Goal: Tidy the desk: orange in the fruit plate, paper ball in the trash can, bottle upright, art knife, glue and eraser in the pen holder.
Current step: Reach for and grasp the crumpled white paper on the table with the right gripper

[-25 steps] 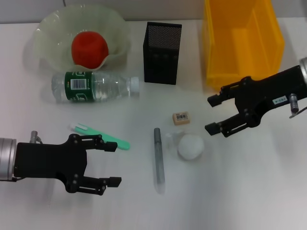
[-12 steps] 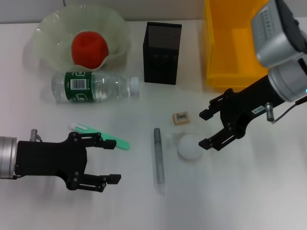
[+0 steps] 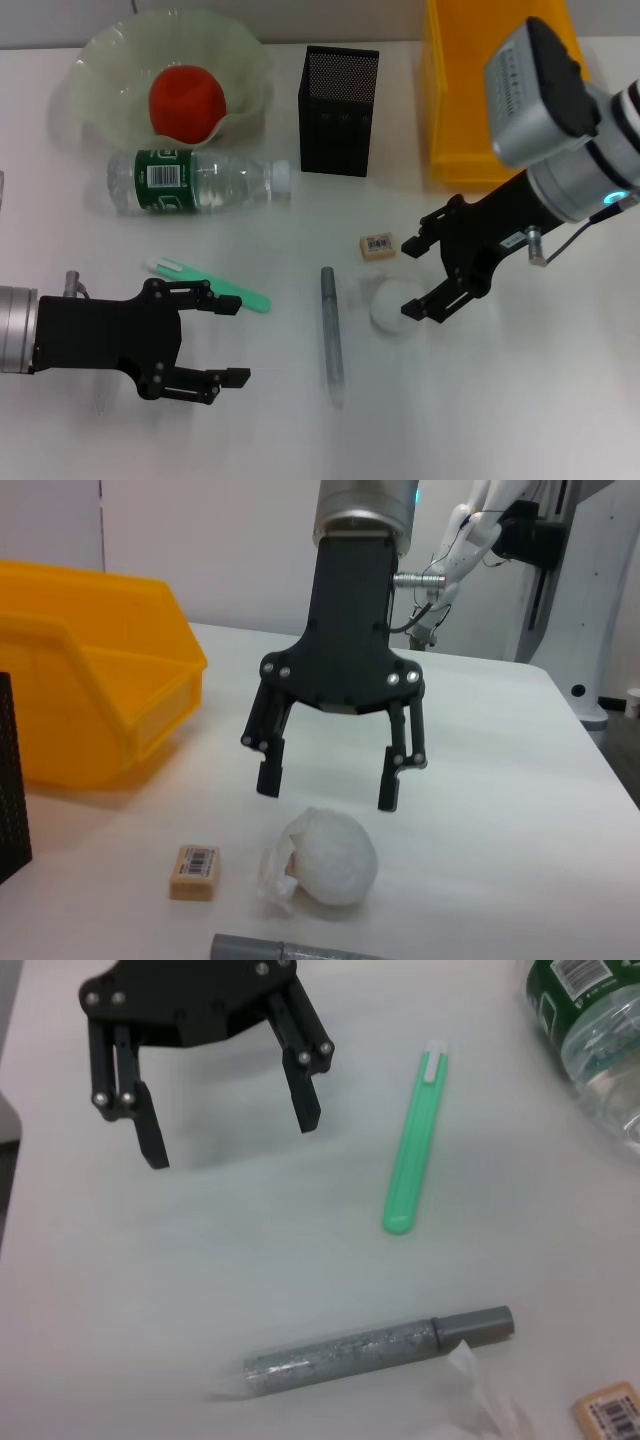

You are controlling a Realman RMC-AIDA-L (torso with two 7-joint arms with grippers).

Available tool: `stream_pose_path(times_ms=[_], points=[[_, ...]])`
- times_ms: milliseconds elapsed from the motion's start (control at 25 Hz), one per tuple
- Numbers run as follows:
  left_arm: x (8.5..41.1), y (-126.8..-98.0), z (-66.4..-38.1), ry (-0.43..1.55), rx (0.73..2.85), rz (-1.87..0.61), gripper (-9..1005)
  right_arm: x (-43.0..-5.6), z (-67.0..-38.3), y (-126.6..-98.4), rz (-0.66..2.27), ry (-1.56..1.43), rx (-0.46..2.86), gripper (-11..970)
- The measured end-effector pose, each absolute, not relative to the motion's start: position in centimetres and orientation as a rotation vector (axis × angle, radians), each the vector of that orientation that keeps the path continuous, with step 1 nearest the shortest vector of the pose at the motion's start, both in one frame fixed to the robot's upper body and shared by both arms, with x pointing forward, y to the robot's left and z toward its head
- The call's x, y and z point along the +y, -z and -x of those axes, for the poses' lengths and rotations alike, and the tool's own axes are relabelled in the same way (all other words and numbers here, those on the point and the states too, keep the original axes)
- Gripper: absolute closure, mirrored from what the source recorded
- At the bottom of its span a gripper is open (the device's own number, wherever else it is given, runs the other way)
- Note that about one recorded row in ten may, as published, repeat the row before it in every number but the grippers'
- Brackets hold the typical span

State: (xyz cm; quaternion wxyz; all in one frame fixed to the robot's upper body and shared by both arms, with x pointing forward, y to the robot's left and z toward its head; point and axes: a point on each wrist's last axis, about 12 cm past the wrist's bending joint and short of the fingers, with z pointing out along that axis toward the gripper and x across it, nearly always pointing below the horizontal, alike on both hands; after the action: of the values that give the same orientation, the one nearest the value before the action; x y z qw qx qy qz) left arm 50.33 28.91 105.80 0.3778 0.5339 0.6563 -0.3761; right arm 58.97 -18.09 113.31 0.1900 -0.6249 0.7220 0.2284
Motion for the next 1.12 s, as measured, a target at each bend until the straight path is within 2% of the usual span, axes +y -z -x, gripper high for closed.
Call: stream_pose_path(times_ms=[1120], points=[[28.4,-106.0,-50.7,0.963,1.663,-1.369,184,-15.7,-58.9,-111.0,1.847,-0.587,2.012,142]])
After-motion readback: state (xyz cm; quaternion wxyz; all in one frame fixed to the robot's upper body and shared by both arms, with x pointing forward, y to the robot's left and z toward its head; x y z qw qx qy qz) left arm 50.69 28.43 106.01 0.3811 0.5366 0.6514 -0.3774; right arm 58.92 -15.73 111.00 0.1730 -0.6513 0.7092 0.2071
